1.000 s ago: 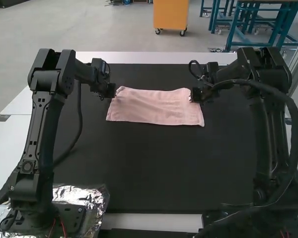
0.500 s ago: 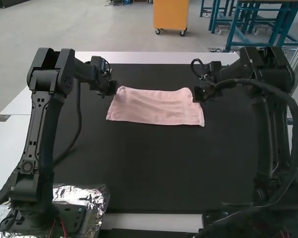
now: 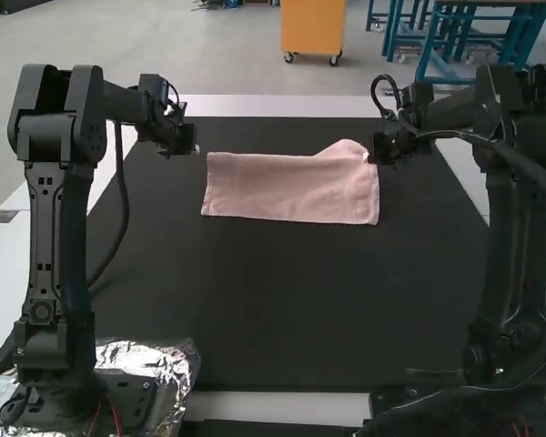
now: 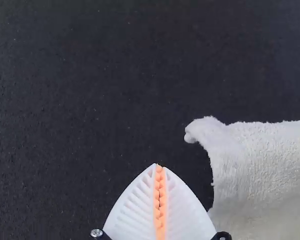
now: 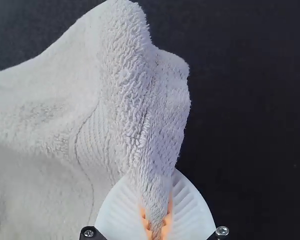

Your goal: Fold the towel.

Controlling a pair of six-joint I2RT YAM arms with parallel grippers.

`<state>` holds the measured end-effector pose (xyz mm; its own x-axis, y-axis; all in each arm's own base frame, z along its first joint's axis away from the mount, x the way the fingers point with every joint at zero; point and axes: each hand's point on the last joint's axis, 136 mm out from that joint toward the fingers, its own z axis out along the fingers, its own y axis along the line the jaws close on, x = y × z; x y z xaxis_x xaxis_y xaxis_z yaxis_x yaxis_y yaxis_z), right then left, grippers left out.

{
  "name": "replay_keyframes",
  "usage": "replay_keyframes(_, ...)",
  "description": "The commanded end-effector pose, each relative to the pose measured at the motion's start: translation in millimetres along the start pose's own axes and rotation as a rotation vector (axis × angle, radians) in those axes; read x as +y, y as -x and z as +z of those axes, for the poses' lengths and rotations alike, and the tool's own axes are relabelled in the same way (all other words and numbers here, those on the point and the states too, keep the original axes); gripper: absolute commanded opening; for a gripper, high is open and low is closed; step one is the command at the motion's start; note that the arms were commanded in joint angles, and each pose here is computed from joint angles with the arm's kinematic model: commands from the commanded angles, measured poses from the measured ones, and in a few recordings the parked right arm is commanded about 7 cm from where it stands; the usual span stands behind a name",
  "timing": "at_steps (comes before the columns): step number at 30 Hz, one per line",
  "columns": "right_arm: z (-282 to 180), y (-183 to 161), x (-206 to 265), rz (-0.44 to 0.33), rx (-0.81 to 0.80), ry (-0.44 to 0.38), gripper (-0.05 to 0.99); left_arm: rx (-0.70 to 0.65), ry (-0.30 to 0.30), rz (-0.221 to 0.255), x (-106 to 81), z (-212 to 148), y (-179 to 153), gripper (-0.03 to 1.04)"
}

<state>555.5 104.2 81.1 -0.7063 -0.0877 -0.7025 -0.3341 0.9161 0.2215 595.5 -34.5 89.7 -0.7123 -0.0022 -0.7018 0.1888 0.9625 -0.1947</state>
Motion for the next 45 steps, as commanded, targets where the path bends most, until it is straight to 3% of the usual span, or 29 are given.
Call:
replay_keyframes(1, -16, -4, -2, -0.013, -0.001, 0.006, -0.02, -0.022, 0.009, 0.025, 5.2, -26, 8, 0.02)
replay_keyframes(11, -32, -39, 5, 0.008, 0.053, 0.026, -0.02, -0.043, 0.003, 0.061, -9.3, -48, -14, 0.02)
replay_keyframes(15, -31, -43, 4, 0.007, 0.054, 0.026, -0.02, -0.106, -0.017, 0.109, -31.9, -43, -4, 0.04)
replay_keyframes(16, -30, -45, 4, 0.006, 0.055, 0.026, -0.02, -0.128, -0.025, 0.117, -38.0, -43, 1, 0.18)
replay_keyframes(18, -30, -45, 5, -0.006, 0.053, 0.027, -0.02, -0.157, -0.035, 0.121, -45.2, -42, 9, 0.7)
replay_keyframes(19, -30, -45, 5, -0.008, 0.049, 0.024, -0.02, -0.177, -0.035, 0.125, -47.0, -43, 14, 0.84)
replay_keyframes(21, -29, -44, 5, -0.012, 0.042, 0.023, -0.02, -0.219, -0.028, 0.112, -47.0, -40, 24, 0.97)
replay_keyframes(34, -27, -34, 10, -0.023, 0.011, 0.026, -0.02, -0.138, -0.001, 0.076, -19.5, 28, 19, 0.97)
replay_keyframes(45, -24, -31, 11, -0.027, -0.001, 0.028, -0.02, -0.098, -0.022, 0.08, -28.7, 64, 21, 0.97)
